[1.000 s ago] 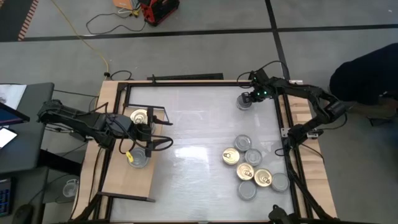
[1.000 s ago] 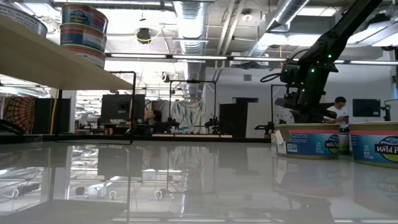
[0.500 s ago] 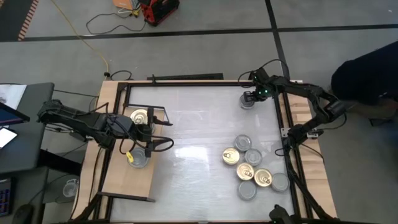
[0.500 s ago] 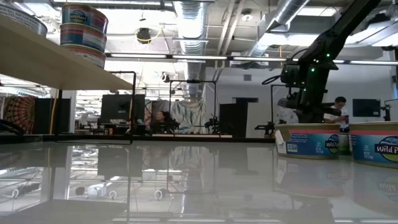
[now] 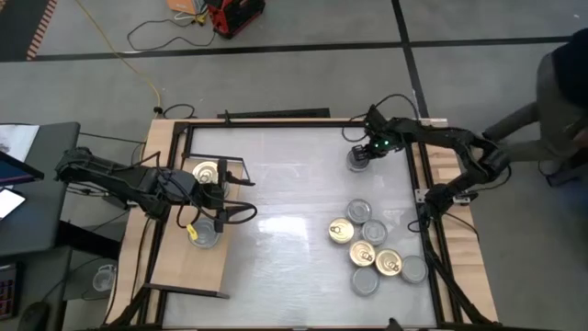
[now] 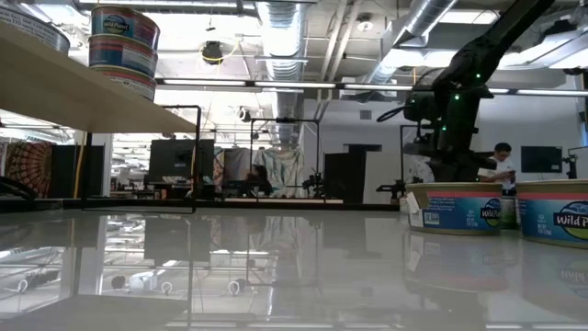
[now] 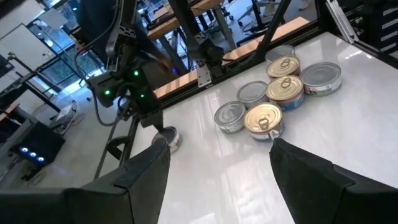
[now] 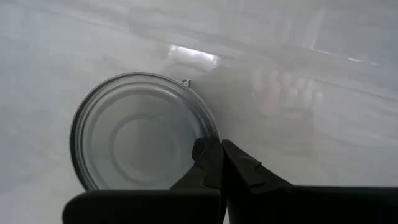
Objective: Stack canned seafood by type on shelf
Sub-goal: Stack the green tuna can on top of the green tuna can on the shelf
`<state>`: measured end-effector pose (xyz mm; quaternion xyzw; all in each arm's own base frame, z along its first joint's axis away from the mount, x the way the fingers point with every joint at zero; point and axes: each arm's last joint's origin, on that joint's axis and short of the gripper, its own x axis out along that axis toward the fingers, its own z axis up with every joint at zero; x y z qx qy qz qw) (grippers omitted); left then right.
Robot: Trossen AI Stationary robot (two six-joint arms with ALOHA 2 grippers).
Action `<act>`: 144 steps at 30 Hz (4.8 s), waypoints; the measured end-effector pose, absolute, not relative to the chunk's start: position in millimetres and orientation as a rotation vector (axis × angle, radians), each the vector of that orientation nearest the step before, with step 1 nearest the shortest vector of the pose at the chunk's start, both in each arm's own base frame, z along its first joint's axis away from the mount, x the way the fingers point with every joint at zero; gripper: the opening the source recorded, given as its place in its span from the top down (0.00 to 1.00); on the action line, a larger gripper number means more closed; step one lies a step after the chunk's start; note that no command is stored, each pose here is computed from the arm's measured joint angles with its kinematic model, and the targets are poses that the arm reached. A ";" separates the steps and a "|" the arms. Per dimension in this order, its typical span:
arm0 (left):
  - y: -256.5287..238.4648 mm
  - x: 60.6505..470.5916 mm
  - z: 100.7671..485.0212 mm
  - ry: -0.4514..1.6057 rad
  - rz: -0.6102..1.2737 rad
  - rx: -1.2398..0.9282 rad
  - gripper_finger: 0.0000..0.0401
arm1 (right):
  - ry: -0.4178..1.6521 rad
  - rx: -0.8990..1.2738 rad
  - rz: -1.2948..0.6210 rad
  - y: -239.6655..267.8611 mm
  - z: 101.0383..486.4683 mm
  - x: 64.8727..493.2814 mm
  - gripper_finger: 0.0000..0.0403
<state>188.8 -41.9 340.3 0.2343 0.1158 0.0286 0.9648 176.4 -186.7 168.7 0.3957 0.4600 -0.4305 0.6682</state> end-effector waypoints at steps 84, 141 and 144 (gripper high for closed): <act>-41.0 187.6 336.1 0.280 0.076 0.450 0.34 | 1.284 -0.426 -0.496 18.2 130.0 309.0 0.88; -36.6 175.2 348.5 0.372 0.099 0.450 0.34 | 1.508 -0.672 0.287 -26.7 227.5 361.9 0.20; -36.5 175.2 348.5 0.373 0.101 0.453 0.34 | 1.512 -0.770 0.379 -20.3 225.3 362.2 0.21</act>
